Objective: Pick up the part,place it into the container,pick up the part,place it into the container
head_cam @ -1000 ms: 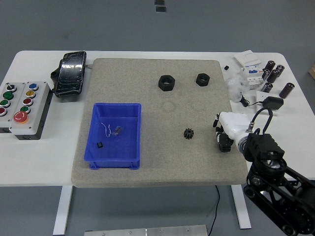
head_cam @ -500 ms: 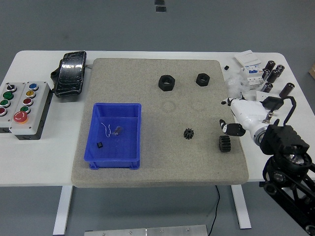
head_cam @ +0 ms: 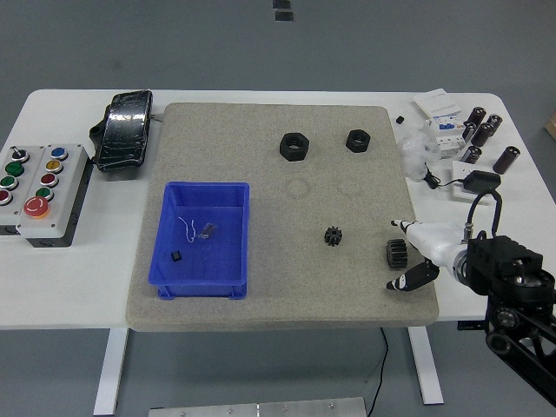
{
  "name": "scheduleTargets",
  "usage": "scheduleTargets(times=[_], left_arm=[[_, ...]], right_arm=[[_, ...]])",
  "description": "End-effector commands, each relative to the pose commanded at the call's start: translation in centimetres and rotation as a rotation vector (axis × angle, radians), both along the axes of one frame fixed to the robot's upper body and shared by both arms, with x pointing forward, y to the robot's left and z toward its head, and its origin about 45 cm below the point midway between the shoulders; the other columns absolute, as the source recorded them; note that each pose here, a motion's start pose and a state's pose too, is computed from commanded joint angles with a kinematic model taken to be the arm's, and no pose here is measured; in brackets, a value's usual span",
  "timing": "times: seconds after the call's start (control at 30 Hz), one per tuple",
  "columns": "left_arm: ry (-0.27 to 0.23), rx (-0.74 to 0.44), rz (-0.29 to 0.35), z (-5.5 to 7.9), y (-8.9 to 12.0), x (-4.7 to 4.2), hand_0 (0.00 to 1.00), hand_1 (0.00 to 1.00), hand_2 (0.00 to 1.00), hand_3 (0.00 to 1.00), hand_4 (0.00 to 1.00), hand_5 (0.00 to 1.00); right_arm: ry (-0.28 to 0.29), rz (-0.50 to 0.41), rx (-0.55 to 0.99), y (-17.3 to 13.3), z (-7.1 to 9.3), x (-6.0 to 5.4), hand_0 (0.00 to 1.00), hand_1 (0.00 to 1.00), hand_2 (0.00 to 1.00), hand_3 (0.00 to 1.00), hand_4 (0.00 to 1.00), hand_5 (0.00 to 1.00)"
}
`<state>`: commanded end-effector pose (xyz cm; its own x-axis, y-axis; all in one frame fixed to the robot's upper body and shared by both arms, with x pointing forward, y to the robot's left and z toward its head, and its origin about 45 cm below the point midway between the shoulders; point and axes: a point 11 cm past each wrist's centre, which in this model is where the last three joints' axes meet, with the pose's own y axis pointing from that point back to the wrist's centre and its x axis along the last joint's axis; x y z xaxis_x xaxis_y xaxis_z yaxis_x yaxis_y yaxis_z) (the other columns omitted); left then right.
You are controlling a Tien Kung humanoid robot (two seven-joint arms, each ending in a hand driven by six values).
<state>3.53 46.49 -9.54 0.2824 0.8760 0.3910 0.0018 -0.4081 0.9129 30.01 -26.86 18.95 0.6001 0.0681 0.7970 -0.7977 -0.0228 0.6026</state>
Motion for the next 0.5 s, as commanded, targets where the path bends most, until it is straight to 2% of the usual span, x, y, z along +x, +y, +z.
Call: scheduleTargets(times=[0.03,0.07,0.23,0.27,0.43,0.47,0.5], left_arm=[[0.0,0.0,0.0,0.0,0.0,0.0,0.662,0.611,0.56,0.617,0.668,0.34],[0.0,0.0,0.0,0.0,0.0,0.0,0.662,0.611,0.561,0.618,0.668,0.34],[0.0,-0.002,-0.002,0.0,-0.1,-0.01,0.662,0.611,0.561,0.618,0.668,0.34],[0.0,-0.003,-0.002,0.0,-0.1,-0.01,0.662,0.611,0.56,0.618,0.667,0.341],[0.0,-0.004,-0.004,-0.1,-0.2,-0.03,0.662,0.611,0.56,0.618,0.667,0.341],[0.0,-0.004,-0.004,-0.1,-0.2,-0.03,0.662,0.611,0.561,0.618,0.669,0.344],[-0.001,-0.004,-0.005,-0.1,-0.2,-0.01,0.662,0.611,0.561,0.618,0.669,0.344]], right_arm=[[-0.01,0.001,0.001,0.1,0.1,0.1,0.207,0.444,0.885,0.972,0.921,0.374],[-0.02,0.002,0.003,0.3,0.2,0.2,0.199,0.396,0.744,0.862,0.709,0.227],[-0.065,0.007,0.003,0.8,0.5,0.5,0.199,0.396,0.744,0.862,0.709,0.227],[-0.067,0.009,0.003,0.8,0.5,0.5,0.188,0.38,0.634,0.718,0.484,0.14],[-0.047,0.013,-0.008,1.0,-0.3,0.3,0.188,0.38,0.634,0.718,0.484,0.14],[-0.041,0.015,-0.011,1.0,-0.5,0.3,0.187,0.38,0.627,0.713,0.438,0.089],[-0.033,0.017,-0.014,1.0,-0.7,0.2,0.187,0.38,0.627,0.713,0.438,0.089]])
